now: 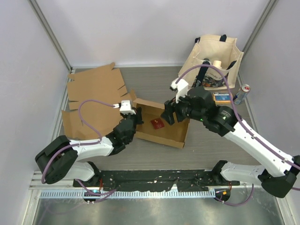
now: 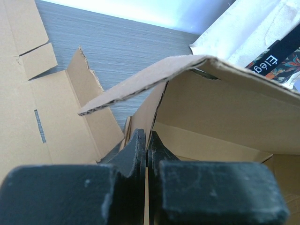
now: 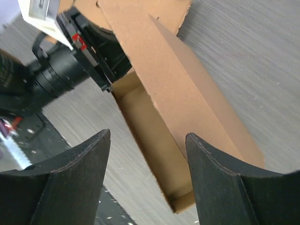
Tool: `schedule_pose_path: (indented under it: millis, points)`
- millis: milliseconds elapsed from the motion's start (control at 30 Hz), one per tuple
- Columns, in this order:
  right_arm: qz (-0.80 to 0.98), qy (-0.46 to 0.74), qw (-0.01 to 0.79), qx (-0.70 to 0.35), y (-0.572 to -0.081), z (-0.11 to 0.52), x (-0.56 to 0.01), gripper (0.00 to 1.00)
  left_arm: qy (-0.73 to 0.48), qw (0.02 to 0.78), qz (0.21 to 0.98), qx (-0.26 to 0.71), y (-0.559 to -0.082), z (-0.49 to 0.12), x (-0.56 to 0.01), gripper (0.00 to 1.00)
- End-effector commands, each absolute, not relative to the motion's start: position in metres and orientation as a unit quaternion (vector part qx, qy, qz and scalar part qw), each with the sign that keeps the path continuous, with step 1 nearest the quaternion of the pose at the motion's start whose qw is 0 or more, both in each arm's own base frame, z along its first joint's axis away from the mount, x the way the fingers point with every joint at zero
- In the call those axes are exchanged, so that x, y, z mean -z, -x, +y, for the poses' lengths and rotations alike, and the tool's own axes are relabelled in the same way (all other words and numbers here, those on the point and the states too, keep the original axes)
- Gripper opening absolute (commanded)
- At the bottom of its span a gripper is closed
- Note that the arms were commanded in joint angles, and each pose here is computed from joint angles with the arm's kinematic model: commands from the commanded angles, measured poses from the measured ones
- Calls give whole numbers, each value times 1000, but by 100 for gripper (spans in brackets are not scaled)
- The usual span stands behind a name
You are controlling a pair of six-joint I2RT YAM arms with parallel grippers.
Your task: Fold the paper box
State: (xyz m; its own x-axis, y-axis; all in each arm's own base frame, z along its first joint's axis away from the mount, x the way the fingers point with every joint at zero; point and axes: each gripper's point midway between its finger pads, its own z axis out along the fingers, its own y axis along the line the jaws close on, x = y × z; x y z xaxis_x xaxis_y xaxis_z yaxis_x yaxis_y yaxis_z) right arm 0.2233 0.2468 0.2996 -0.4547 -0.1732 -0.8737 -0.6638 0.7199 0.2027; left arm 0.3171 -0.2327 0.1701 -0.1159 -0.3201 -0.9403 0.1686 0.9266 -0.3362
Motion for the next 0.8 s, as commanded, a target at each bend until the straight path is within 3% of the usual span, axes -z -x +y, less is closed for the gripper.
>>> schedule_pose_path:
  millis: [0,300,400,500,533,633,733,767]
  points:
    - [744,375,519,-191,-225,257,-318,71,43,657,737,155,-312,-222,-159,0]
    - [680,424,592,88,-250,270,-288,69,45,655,737,162,-310,-222,-158,0]
    - [671,418,599,123,-261,277,-278,65,49,656,735,165,-308,-219,-159,0]
    - [666,404,613,133,-265,279,-281,53,49,657,734,163,-306,-216,-162,0]
    - [665,405,612,137,-265,279,-277,44,48,656,736,161,-305,-214,-160,0]
    - [669,418,601,131,-262,280,-265,28,54,658,731,174,-301,-211,-169,2]
    - [681,433,581,108,-254,283,-250,18,61,635,742,204,-288,-210,-181,37]
    - [686,440,573,86,-249,286,-244,15,53,617,761,192,-281,-205,-171,54]
